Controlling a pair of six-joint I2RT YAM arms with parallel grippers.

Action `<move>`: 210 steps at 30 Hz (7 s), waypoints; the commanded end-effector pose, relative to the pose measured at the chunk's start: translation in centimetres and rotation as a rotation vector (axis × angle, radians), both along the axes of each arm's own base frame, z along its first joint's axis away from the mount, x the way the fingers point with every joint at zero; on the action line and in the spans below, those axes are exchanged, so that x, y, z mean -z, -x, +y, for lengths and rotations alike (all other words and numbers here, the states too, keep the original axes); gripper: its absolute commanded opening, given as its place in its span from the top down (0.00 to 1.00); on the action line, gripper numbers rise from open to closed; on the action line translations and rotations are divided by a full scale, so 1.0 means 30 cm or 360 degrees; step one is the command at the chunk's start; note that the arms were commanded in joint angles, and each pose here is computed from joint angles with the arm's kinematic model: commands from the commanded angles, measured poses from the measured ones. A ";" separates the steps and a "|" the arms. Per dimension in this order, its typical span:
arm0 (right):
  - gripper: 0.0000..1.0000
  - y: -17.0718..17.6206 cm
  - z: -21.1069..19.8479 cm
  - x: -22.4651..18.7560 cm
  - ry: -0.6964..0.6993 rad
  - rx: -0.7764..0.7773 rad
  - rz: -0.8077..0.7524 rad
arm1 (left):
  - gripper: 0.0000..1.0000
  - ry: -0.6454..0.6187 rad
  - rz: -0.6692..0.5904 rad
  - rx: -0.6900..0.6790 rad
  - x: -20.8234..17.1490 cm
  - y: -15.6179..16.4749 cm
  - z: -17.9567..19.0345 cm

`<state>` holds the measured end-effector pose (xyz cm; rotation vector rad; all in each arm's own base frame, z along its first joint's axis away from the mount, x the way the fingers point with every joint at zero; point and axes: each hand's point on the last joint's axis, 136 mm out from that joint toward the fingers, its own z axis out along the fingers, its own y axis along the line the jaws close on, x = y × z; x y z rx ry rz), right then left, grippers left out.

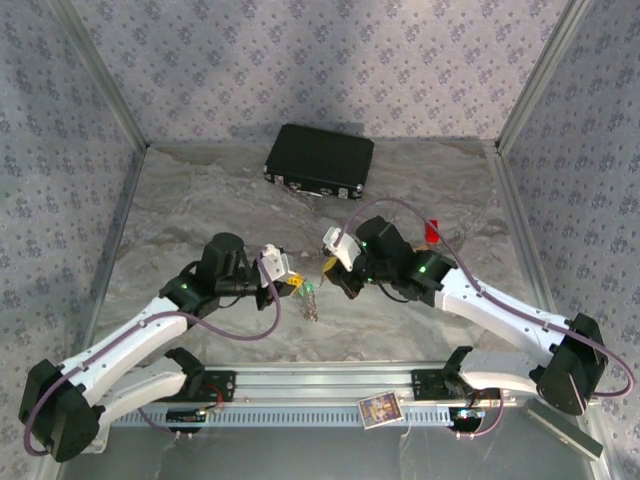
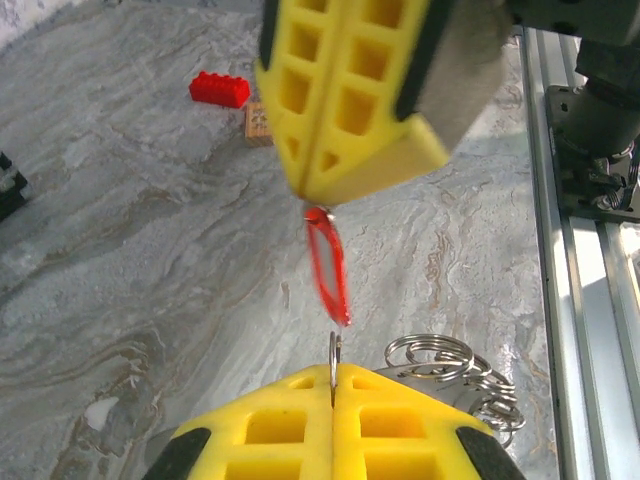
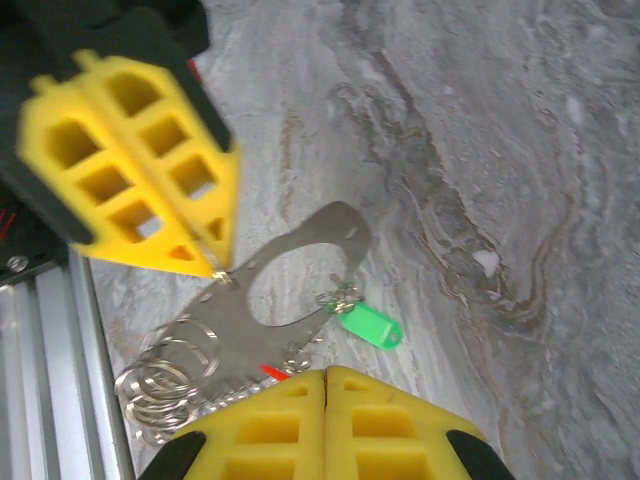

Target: Put the keys on the keyring

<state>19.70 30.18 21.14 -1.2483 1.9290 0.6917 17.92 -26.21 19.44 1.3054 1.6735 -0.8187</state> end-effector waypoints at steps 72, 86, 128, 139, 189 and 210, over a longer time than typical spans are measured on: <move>0.84 -0.049 0.073 -0.005 -0.0142 0.0077 0.0094 | 1.00 0.0173 -0.0022 -0.0042 -0.092 -0.011 -0.032; 0.56 0.045 -0.009 -0.051 -0.0177 -0.0300 -0.0223 | 1.00 0.0230 -0.0282 0.0049 -0.069 0.012 -0.075; 1.00 0.094 0.035 0.023 -0.0252 -0.0481 -0.0260 | 1.00 0.0257 -0.0351 0.0256 -0.091 0.084 -0.085; 1.00 0.071 0.028 0.102 -0.0146 -0.0462 -0.0264 | 1.00 0.0402 -0.0256 0.0218 -0.127 0.083 -0.098; 1.00 0.143 0.015 -0.032 -0.0063 -0.0685 -0.0406 | 1.00 0.0214 -0.0077 0.0138 -0.020 0.065 -0.097; 0.83 0.110 0.030 -0.022 -0.0332 -0.0554 -0.0361 | 1.00 0.0541 -0.0079 0.0178 -0.095 0.100 -0.106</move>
